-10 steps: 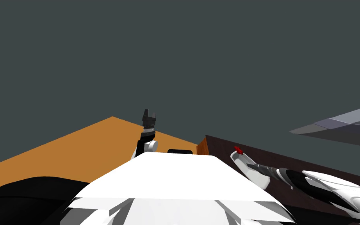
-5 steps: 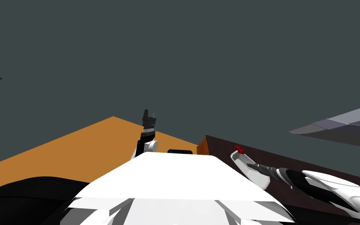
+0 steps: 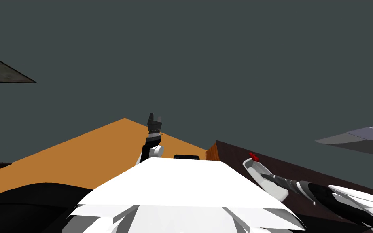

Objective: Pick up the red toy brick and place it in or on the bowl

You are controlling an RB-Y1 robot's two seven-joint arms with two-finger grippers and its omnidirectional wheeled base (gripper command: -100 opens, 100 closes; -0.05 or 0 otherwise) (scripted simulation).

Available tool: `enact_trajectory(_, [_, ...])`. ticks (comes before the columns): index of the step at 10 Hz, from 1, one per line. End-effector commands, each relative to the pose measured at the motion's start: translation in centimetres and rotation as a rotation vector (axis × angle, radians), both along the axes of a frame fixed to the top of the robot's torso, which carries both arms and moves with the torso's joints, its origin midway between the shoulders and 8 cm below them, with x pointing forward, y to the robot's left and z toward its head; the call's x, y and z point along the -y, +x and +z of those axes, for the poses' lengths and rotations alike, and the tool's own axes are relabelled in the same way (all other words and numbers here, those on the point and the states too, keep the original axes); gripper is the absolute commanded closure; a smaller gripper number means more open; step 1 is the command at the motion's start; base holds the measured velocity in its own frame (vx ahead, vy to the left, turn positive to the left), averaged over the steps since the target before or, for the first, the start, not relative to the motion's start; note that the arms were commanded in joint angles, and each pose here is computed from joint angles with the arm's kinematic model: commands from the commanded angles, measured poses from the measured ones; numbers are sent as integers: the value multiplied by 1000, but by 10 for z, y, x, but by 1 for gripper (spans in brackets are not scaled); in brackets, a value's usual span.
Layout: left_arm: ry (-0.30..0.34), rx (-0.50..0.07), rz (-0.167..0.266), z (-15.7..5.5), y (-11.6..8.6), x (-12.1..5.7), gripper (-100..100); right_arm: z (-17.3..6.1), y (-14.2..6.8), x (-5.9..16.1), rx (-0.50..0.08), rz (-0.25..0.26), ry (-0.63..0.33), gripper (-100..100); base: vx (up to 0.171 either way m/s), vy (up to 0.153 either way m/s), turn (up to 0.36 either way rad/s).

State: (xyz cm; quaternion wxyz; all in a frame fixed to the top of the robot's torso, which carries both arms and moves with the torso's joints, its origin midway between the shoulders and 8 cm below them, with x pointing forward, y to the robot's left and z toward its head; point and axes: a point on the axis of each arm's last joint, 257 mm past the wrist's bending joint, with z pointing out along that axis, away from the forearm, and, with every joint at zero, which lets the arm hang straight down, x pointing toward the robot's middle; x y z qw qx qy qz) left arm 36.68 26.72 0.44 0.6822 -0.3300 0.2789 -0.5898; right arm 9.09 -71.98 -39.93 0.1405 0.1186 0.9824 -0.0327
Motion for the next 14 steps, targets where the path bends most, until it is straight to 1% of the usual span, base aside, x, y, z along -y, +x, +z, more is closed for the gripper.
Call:
enact_trajectory(1, [0, 0, 0, 0, 0, 0, 0, 2, -3, 3, -1, -6, 1, -100, -39, 0, -55])
enact_trajectory(2, [0, 0, 0, 0, 0, 0, 0, 7, -17, 8, -4, -44, 4, -100, -39, 46, 161])
enact_trajectory(3, [0, 0, 0, 0, 0, 0, 0, 5, -15, 5, -2, -40, 12, -100, -33, 31, 97])
enact_trajectory(4, [0, 0, 0, 0, 0, 0, 0, 12, -31, 14, -6, -81, 5, -100, -41, 55, 199])
enact_trajectory(5, [0, 0, 0, 0, 0, 0, 0, 12, -31, 13, -6, -80, 6, -100, -47, 47, 152])
enact_trajectory(8, [0, 0, 0, 0, 0, 0, 0, 12, -31, 14, -6, -81, 5, -100, -20, 8, 1])
enact_trajectory(13, [0, 0, 0, 0, 0, 0, 0, 12, -31, 14, -6, -81, 5, -100, 14, -5, 1])
enact_trajectory(14, [0, 0, 0, 0, 0, 0, 0, 23, -27, 18, -6, -76, 4, -100, 5, 14, -29])
